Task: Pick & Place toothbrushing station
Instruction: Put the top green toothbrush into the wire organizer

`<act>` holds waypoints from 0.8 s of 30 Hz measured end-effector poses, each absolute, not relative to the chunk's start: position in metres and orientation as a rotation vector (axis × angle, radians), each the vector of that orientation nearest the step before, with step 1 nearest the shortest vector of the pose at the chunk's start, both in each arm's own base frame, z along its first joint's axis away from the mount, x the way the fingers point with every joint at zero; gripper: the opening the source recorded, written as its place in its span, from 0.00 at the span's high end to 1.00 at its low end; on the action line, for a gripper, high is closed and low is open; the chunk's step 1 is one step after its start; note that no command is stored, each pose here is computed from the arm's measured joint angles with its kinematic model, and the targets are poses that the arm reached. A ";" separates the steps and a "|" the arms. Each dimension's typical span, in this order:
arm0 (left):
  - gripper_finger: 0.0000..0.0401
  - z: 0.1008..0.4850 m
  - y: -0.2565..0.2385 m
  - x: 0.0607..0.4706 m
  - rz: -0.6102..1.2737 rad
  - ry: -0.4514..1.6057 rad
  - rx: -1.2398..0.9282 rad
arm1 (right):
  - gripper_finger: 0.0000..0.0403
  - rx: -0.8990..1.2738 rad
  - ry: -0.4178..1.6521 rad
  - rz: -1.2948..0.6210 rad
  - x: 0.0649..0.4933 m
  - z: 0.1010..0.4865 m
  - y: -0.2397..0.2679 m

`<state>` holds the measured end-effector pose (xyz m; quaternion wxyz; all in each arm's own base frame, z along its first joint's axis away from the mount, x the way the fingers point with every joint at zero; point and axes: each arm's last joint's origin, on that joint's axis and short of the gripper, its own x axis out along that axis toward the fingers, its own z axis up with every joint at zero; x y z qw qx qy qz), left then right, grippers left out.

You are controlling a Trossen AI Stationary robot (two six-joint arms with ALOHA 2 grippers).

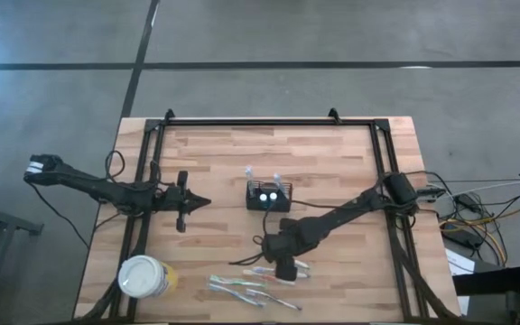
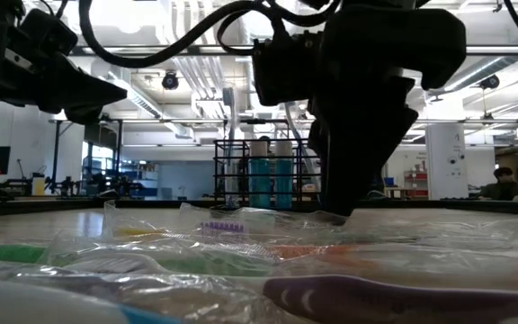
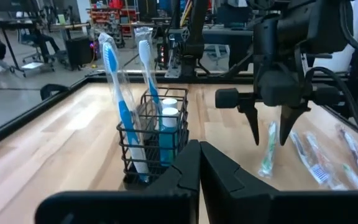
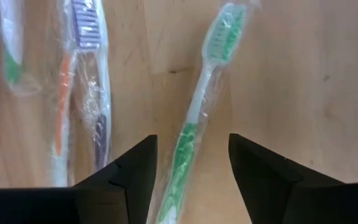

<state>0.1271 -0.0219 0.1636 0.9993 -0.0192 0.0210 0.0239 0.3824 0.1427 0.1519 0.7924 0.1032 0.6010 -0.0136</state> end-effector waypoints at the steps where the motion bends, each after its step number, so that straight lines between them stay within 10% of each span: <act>1: 0.98 0.164 -0.022 0.127 0.048 0.042 -0.044 | 0.51 0.223 1.291 -0.028 0.383 0.152 0.143; 24: 0.98 0.163 -0.022 0.127 0.050 0.047 -0.071 | 0.77 0.203 1.325 -0.046 0.372 0.133 0.136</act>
